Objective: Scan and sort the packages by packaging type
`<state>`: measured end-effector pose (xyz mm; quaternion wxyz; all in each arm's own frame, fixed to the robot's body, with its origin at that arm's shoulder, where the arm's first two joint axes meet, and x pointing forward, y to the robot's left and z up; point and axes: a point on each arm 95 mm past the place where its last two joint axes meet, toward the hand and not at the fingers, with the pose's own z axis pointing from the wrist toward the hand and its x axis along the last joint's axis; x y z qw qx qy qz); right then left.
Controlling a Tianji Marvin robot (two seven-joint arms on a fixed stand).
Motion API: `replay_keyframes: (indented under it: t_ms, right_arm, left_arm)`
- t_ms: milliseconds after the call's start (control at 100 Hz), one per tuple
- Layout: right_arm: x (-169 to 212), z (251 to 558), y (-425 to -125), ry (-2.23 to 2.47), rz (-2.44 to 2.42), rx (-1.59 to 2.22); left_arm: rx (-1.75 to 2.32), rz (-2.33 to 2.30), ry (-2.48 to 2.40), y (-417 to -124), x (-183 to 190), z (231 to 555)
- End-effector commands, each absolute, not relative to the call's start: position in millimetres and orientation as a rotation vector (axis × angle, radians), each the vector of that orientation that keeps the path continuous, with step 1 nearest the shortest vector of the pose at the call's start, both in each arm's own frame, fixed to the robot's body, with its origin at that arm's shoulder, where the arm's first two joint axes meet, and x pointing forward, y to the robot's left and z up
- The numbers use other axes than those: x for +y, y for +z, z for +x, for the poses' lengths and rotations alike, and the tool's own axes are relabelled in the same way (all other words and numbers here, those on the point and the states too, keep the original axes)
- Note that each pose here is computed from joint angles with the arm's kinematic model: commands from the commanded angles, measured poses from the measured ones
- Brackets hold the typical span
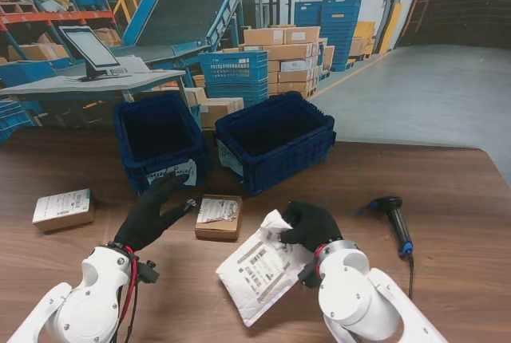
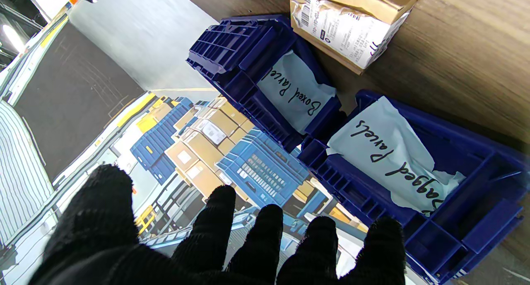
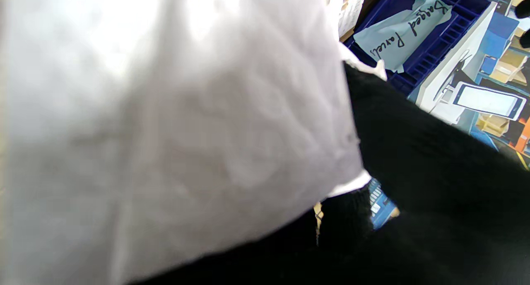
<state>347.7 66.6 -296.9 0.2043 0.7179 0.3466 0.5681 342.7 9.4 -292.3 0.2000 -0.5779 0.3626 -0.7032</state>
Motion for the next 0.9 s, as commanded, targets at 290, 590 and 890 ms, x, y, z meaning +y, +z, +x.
replay_keyframes:
  t_ms: [290,590,890]
  right_arm:
    - [92,366,-311,1.601,2.089,0.94]
    - [100,370,-327,1.594,2.141,0.94]
    - [100,372,-345,1.577,2.172,0.972]
  left_arm:
    - [1.023,-1.625,-1.969,-290,7,340]
    - [1.018,-1.623,-1.969,-289,8,340]
    - [1.023,-1.619,-1.97,-289,7,340]
